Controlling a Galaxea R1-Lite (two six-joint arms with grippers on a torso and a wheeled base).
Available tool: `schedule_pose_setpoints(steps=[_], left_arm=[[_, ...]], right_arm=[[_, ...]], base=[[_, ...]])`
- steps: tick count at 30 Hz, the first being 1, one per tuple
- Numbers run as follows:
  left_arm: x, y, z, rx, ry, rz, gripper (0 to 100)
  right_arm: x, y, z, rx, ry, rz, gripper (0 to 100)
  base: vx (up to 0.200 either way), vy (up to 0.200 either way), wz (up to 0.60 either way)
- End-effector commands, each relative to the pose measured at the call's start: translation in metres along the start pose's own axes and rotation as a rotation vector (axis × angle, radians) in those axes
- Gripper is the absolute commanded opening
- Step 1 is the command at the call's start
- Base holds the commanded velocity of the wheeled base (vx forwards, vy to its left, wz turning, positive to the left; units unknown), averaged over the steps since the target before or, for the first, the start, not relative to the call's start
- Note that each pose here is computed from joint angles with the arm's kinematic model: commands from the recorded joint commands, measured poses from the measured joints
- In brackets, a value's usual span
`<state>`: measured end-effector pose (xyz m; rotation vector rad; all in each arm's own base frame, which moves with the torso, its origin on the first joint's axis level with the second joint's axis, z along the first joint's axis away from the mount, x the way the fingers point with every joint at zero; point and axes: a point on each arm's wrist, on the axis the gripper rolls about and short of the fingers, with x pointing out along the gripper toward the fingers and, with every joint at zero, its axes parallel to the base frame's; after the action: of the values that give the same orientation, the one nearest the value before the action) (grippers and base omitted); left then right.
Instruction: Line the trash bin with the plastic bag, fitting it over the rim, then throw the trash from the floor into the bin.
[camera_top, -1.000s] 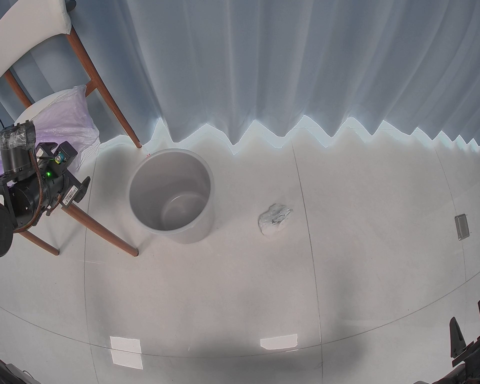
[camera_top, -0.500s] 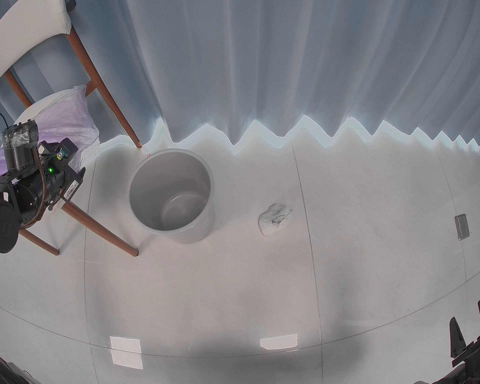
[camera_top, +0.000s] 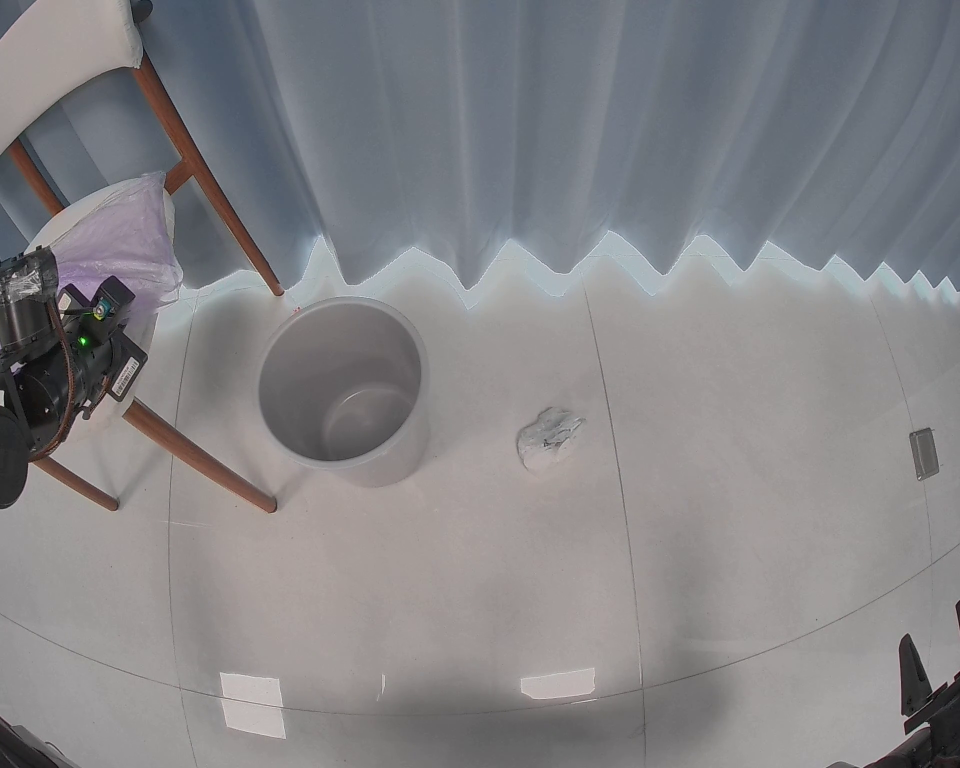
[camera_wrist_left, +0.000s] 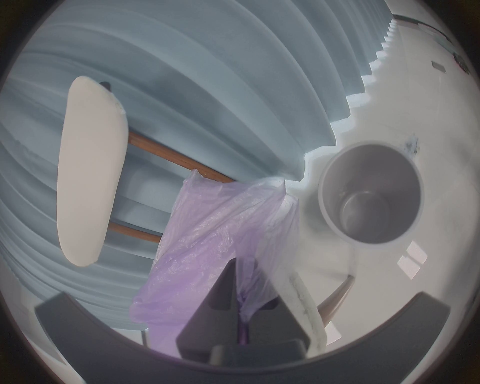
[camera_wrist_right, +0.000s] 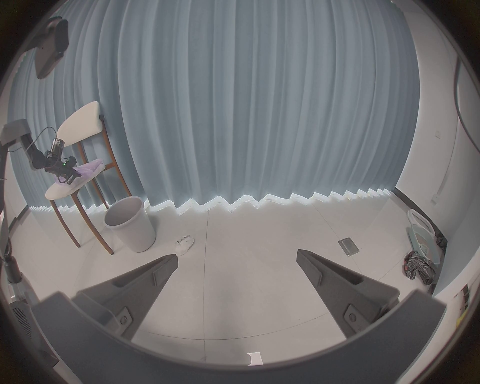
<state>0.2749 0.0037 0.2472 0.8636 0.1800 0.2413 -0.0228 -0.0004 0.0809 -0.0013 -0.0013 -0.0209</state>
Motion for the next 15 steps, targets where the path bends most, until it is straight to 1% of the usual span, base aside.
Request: schedule_pose_setpoints(steps=[1, 4, 5, 6, 7, 8, 10, 13, 14, 15], left_arm=[[-0.009, 0.014, 0.002, -0.074, -0.052, 0.018, 0], [-0.012, 0.014, 0.008, -0.171, -0.132, -0.037, 0], [-0.017, 0.015, 0.013, -0.216, -0.194, -0.081, 0], [-0.019, 0.016, 0.015, -0.232, -0.220, -0.102, 0], [-0.026, 0.017, 0.017, -0.279, -0.262, -0.147, 0], [-0.031, 0.020, 0.021, -0.348, -0.299, -0.174, 0], [-0.036, 0.021, 0.027, -0.455, -0.334, -0.212, 0], [-0.059, 0.028, 0.040, -0.609, -0.408, -0.260, 0], [-0.062, 0.029, 0.041, -0.626, -0.415, -0.264, 0], [-0.069, 0.030, 0.042, -0.675, -0.430, -0.278, 0]], right_arm=[[0.000, 0.000, -0.005, 0.000, 0.000, -0.001, 100], [0.000, 0.000, -0.005, 0.000, 0.000, -0.001, 100], [0.000, 0.000, -0.005, 0.000, 0.000, -0.001, 100], [0.000, 0.000, -0.005, 0.000, 0.000, 0.001, 100], [0.000, 0.000, -0.005, 0.000, 0.000, -0.001, 100], [0.000, 0.000, -0.005, 0.000, 0.000, -0.001, 100], [0.000, 0.000, -0.005, 0.000, 0.000, -0.001, 100], [0.000, 0.000, -0.005, 0.000, 0.000, 0.001, 100], [0.000, 0.000, -0.005, 0.000, 0.000, 0.001, 100], [0.000, 0.000, -0.005, 0.000, 0.000, -0.001, 100]], base=[[0.000, 0.000, 0.00], [0.000, 0.000, 0.00], [0.000, 0.000, 0.00], [0.000, 0.000, 0.00], [0.000, 0.000, 0.00], [0.000, 0.000, 0.00], [0.000, 0.000, 0.00], [0.000, 0.000, 0.00], [0.000, 0.000, 0.00], [0.000, 0.000, 0.00]])
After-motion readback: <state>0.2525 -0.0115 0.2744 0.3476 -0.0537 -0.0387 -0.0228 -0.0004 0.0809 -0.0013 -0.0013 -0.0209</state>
